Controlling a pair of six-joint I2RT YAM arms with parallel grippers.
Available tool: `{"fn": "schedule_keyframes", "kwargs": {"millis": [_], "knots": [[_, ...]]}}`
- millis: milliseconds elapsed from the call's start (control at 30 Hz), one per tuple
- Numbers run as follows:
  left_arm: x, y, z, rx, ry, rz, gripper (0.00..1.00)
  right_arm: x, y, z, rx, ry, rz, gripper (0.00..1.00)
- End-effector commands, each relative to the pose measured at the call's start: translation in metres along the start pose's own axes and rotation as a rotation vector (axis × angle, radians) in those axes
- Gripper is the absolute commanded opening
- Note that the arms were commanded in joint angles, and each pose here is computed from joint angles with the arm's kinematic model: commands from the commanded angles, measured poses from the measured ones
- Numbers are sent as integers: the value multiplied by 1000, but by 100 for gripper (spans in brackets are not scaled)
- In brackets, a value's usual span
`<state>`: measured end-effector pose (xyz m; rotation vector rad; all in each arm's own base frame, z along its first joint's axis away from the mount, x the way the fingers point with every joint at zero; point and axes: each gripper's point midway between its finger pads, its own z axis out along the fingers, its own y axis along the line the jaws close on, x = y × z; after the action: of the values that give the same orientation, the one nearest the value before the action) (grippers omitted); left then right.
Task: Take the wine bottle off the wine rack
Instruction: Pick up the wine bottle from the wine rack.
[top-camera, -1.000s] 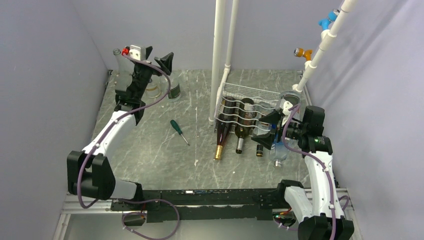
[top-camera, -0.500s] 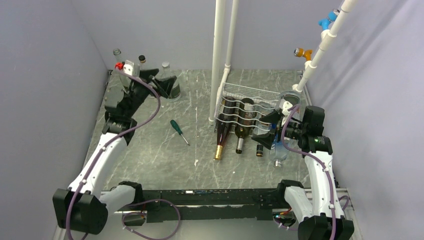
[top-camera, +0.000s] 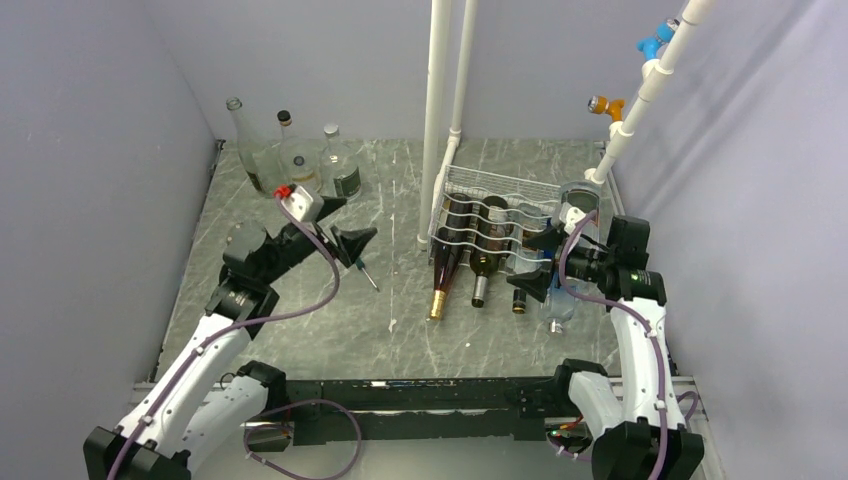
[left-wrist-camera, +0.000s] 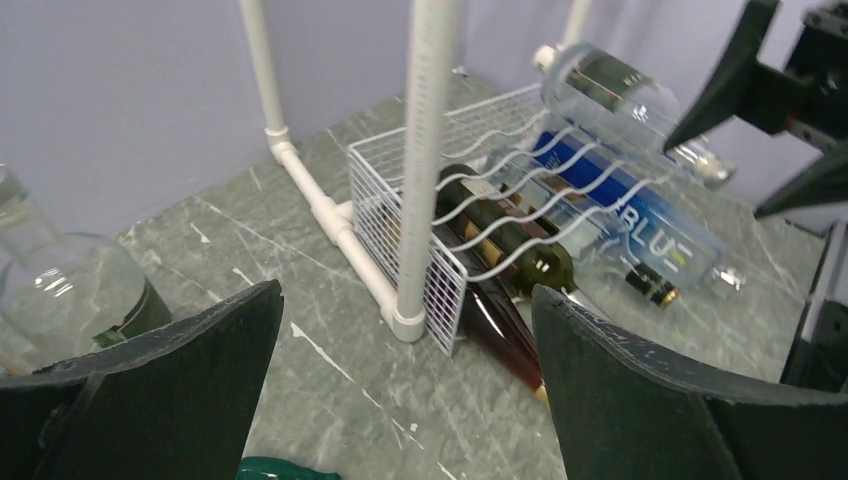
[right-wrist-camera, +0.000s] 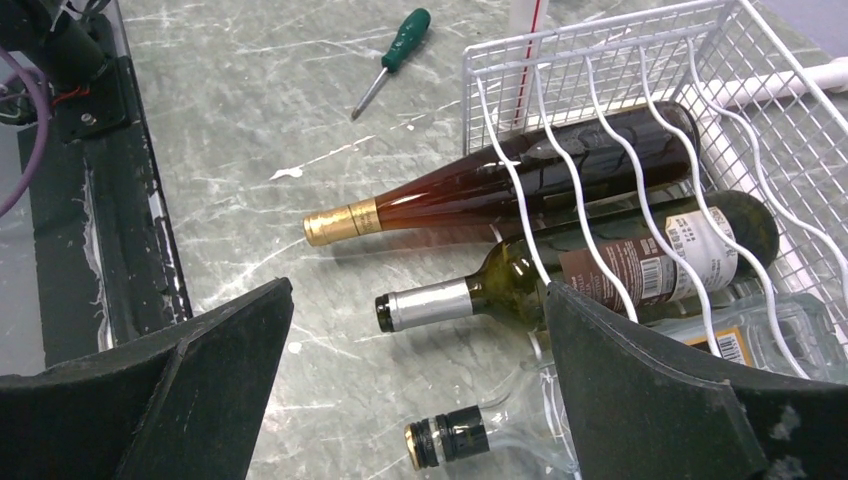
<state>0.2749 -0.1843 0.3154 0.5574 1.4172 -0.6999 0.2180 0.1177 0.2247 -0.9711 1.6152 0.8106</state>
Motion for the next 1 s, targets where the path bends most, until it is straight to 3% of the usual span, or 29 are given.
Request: {"fn": "schedule_keyframes", "kwargs": {"millis": [0,967], "knots": [[8,-14,-3,38,17,155,100,-9,3,-3,-29,-34,-64,100],[17,-30,3,123,80,114,100,-7,-2,-9,-12,-39,-66,100]]}}
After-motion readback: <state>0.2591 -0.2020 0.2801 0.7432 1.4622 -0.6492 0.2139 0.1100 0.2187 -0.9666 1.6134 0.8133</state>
